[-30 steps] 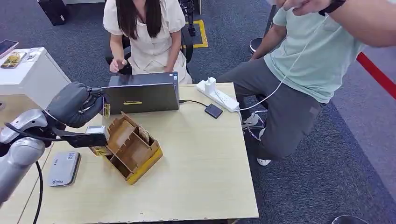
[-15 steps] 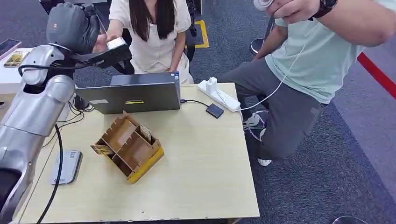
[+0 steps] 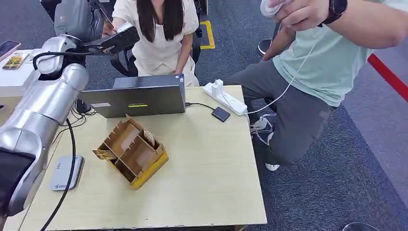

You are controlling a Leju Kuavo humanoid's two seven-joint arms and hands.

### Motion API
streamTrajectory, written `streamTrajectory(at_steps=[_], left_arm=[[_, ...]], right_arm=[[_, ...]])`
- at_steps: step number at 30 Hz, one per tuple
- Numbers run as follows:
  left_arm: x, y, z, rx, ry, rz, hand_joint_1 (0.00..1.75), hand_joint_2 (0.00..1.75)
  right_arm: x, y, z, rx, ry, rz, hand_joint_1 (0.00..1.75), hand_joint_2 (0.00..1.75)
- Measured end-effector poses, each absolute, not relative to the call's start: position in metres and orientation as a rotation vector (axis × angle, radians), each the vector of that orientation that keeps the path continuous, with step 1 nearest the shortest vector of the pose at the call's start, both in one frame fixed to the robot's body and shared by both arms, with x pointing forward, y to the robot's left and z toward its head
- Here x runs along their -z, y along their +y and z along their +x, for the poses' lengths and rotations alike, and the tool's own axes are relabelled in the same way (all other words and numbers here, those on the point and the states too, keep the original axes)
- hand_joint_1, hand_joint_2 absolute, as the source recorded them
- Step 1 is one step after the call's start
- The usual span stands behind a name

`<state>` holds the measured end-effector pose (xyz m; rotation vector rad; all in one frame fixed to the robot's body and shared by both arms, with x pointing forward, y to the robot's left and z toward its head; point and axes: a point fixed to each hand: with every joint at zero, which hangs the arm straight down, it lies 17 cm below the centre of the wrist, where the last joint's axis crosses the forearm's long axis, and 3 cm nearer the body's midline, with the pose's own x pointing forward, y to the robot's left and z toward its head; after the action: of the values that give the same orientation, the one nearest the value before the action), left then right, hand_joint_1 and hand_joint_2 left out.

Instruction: Pass the card to the sensor for recognition and then transmit it.

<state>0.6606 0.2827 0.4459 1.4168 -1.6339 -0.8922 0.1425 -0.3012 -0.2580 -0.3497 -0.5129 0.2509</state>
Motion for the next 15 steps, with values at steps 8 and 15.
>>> streamTrajectory(at_steps=[8, 15], left_arm=[[-0.4367, 0.2858, 0.6637, 0.9, -1.609, 1.409, 0.0, 1.75], [-0.4365, 0.2859, 0.664, 0.897, -1.625, 1.407, 0.0, 1.75]], right_arm=[[0.2581, -0.2984, 0.1422, -0.253, -0.513, -0.345, 0.0, 1.75], [0.2589, -0.2963, 0.1406, -0.262, -0.506, -0.342, 0.0, 1.75]])
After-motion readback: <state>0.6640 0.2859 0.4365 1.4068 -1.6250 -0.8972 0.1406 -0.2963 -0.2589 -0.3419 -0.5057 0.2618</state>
